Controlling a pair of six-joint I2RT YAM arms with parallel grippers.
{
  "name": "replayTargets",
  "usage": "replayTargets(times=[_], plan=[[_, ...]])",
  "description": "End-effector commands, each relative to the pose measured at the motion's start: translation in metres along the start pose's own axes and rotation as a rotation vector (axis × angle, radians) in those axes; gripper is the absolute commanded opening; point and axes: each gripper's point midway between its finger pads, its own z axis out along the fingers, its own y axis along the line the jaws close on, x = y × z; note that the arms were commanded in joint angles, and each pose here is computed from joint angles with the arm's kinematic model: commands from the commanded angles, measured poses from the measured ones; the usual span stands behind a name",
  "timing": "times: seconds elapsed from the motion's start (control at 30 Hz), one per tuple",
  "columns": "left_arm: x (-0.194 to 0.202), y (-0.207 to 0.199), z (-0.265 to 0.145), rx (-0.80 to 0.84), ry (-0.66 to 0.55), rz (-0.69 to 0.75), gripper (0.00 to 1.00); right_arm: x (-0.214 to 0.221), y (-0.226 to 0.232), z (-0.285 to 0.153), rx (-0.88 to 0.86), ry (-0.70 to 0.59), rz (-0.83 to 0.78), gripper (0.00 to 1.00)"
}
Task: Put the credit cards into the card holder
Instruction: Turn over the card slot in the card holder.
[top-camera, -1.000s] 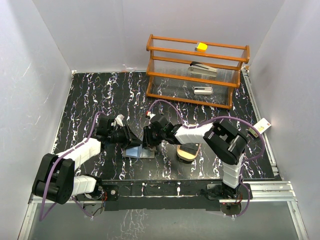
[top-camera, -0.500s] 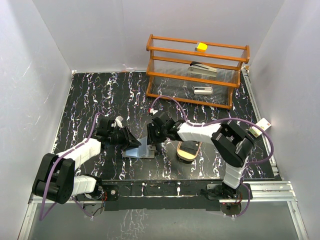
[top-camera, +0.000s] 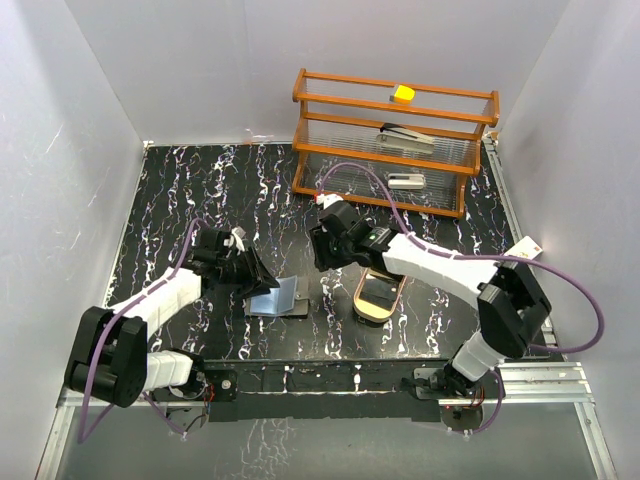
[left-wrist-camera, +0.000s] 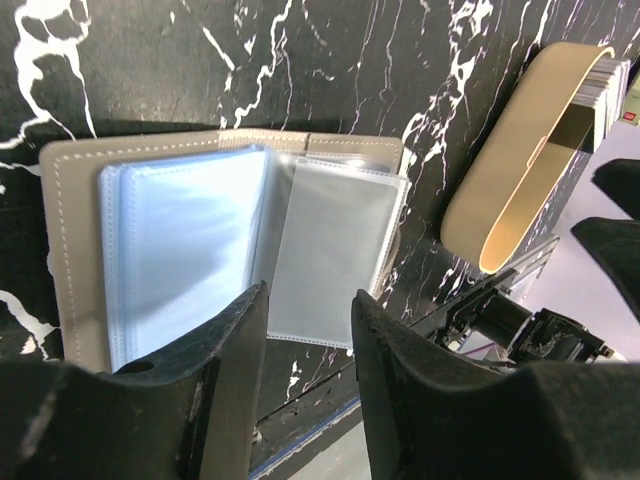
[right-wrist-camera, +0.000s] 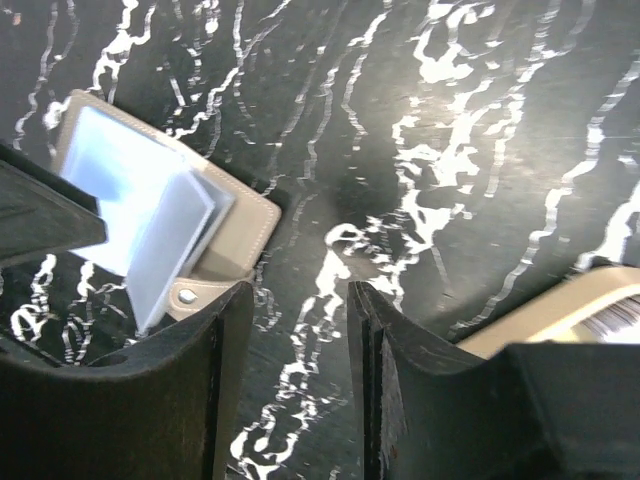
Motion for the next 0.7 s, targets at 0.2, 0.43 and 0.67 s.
replayTargets(times=[0.2,0.43,0.67], plan=[[0.004,-0.004,-0.003,0.01,0.026,0.027,0.33,-0.031,-0.067,-0.054,0.256,-0.078,-0.299,0.49],[0.011,-0.006,0.002,0.046,0.063,0.003,0.31,-0.017,-0.11,-0.059,0.349,0.066,-0.432,0.51],[0.015,-0.019,0.003,0.126,0.102,0.0,0.28,-0.012,-0.129,-0.062,0.343,0.112,-0.533,0.52]])
